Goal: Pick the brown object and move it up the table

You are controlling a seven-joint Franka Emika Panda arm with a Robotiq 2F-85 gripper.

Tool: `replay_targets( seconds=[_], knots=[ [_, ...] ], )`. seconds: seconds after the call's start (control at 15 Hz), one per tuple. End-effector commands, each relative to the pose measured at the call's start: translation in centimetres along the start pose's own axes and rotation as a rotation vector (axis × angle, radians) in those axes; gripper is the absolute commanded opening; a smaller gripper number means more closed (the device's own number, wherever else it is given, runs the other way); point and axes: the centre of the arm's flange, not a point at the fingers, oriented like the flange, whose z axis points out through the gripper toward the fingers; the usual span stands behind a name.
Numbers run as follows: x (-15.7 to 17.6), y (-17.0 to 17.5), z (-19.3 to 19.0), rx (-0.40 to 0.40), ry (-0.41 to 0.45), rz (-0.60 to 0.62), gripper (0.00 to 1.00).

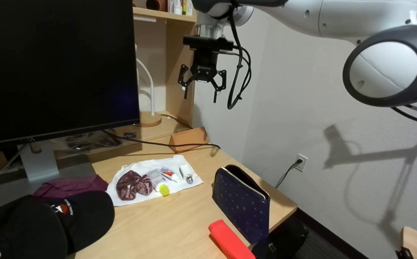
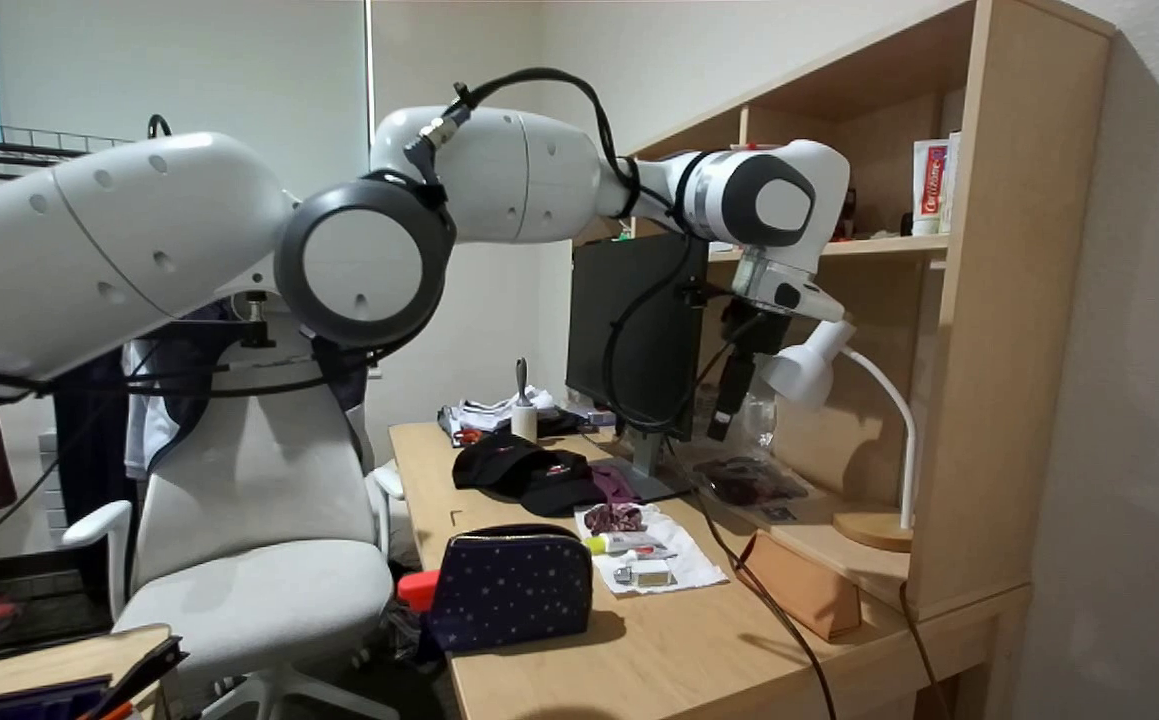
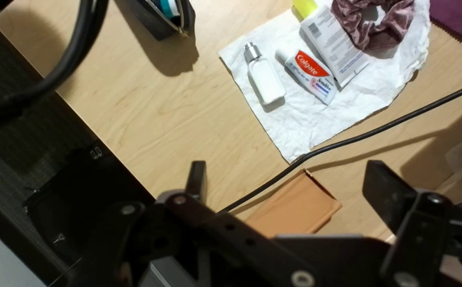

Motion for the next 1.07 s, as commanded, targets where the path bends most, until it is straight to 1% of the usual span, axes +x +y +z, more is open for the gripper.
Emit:
replay_targets(
  seconds=[0.0, 0.07, 0.13, 0.2, 0.4, 0.53, 0.73, 0.93, 1.0],
  knots=[
    [-0.7, 0.5, 1.8, -0.068, 0.107, -0.127, 1.00],
    [-1.1, 1.9, 3.8, -0.098, 0.131, -0.160, 1.00],
    [-1.3, 3.6, 6.3, -0.148, 0.142, -0.194, 1.00],
    [-1.6, 4.2, 7.3, -0.169, 0.155, -0.232, 1.00],
    [-1.8, 4.8, 9.1, -0.177, 0.132, -0.337, 1.00],
    [-1.8, 5.2, 8.9, -0.196, 0.117, -0.397, 1.00],
    [-2.0, 5.3, 7.2, -0.207, 0.161, -0.416, 1.00],
    [-2.2, 5.5, 5.1, -0.248, 0.194, -0.400, 1.00],
    [-2.1, 5.7, 4.6, -0.225, 0.194, -0.373, 1.00]
  ],
)
